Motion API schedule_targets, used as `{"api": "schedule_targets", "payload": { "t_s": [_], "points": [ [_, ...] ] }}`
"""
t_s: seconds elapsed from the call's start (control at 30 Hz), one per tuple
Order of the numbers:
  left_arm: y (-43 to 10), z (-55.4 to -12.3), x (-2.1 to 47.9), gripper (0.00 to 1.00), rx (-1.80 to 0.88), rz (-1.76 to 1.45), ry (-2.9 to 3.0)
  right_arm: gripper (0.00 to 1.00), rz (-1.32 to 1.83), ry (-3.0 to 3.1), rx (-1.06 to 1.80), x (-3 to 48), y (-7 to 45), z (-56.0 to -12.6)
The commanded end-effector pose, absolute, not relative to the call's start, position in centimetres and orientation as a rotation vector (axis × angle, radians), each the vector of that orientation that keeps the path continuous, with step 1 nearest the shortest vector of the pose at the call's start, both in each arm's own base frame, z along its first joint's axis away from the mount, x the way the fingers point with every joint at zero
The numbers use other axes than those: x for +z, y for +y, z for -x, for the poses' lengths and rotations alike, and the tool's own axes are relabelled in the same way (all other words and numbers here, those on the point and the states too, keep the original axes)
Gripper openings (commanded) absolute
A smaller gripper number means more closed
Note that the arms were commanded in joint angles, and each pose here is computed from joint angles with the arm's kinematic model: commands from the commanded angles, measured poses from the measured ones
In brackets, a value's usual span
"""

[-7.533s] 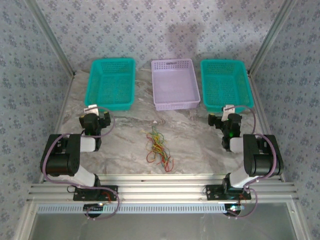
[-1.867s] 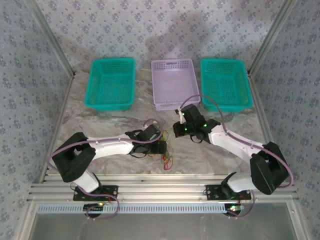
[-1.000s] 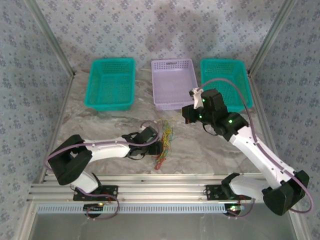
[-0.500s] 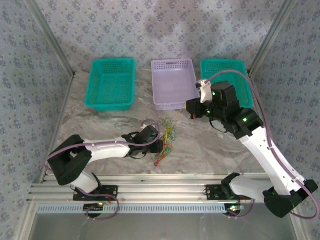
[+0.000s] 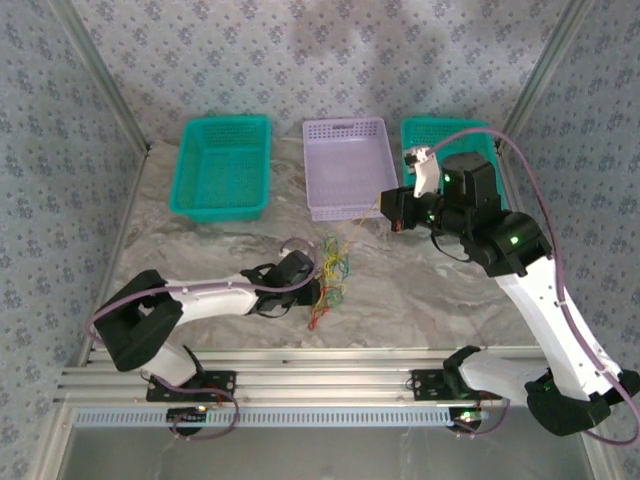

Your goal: Untangle the cables

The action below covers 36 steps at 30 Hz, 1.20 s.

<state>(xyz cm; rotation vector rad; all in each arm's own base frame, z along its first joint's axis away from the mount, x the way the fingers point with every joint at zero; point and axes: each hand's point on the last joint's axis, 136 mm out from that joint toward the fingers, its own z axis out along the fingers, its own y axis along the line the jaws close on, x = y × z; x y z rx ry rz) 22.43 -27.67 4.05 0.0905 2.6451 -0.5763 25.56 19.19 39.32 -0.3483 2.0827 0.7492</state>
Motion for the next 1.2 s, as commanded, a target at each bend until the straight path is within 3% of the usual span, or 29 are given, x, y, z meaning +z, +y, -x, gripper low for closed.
{"api": "schedule_targets", "payload": {
  "t_s": [0.0, 0.1, 0.47, 0.87, 1.17],
  "points": [
    [-23.7, -21.1, 2.5, 0.22, -0.408, -0.101, 2.727, 0.00, 0.301, 1.911, 0.699, 44.5, 17.3, -25.7],
    [-23.2, -21.4, 3.8, 0.00, -0.422, -0.095, 2.698, 0.00, 0.270, 1.917, 0.646, 44.2, 16.2, -26.0],
    [-19.2, -22.4, 9.9, 0.00, -0.451, -0.037, 2.557, 0.00, -0.088, 1.967, 0.378, 41.2, 7.9, -27.7],
    [-12.6, -23.0, 10.4, 0.00, -0.360, 0.164, 2.583, 0.00, -0.459, 1.868, 0.202, 40.5, -0.2, -25.5],
    [-10.0, -23.3, 10.9, 0.00, -0.220, 0.259, 2.646, 0.00, -0.520, 1.808, 0.106, 40.6, -2.4, -23.8]
  ]
}}
